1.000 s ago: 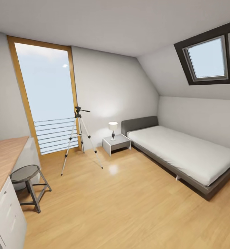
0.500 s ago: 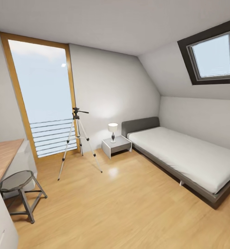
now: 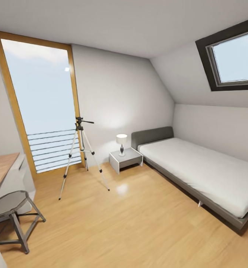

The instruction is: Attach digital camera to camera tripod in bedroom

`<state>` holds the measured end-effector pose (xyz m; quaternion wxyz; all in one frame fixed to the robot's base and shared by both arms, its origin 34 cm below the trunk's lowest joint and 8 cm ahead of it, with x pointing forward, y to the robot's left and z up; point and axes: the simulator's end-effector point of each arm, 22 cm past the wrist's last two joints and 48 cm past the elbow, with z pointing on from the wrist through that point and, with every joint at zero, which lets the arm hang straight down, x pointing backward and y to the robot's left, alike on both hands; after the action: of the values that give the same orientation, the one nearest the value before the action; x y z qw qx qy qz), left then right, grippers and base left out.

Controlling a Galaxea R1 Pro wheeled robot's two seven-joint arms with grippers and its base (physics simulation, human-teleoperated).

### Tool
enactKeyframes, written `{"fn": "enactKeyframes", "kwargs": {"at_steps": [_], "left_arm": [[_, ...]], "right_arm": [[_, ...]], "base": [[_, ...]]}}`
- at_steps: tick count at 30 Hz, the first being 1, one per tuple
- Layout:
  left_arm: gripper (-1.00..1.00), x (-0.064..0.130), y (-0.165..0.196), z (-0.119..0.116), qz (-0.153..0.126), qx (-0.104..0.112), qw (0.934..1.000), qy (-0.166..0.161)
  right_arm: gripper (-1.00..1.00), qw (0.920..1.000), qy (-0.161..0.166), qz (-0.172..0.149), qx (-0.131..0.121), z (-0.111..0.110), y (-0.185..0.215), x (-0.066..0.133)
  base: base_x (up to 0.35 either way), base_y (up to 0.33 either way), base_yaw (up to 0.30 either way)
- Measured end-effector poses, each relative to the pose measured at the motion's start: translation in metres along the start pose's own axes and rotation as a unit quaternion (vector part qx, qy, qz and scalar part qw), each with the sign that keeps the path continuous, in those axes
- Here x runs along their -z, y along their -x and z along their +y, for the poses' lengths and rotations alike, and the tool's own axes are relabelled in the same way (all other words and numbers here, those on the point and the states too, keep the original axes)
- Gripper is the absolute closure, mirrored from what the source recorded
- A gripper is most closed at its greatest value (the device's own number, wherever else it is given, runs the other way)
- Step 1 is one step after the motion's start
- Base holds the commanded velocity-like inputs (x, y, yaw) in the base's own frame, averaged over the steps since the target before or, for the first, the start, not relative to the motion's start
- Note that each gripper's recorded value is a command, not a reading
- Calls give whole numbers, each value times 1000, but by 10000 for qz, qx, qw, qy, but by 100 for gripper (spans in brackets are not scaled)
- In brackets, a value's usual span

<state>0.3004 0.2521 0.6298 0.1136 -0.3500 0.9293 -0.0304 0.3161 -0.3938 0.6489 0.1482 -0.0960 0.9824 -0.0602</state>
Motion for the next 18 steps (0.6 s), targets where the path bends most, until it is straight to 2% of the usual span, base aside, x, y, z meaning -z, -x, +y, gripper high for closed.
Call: {"fn": "enactKeyframes", "kwargs": {"at_steps": [10,18], "left_arm": [[100,0,0,0,0,0,10000,-2],[100,0,0,0,-1,2,10000,-4]], "right_arm": [[-100,10000,43,42,-5,7,-1,-1],[-100,10000,6,4,1,5,1,-1]], "base": [[322,0,15],[322,0,221]]}}
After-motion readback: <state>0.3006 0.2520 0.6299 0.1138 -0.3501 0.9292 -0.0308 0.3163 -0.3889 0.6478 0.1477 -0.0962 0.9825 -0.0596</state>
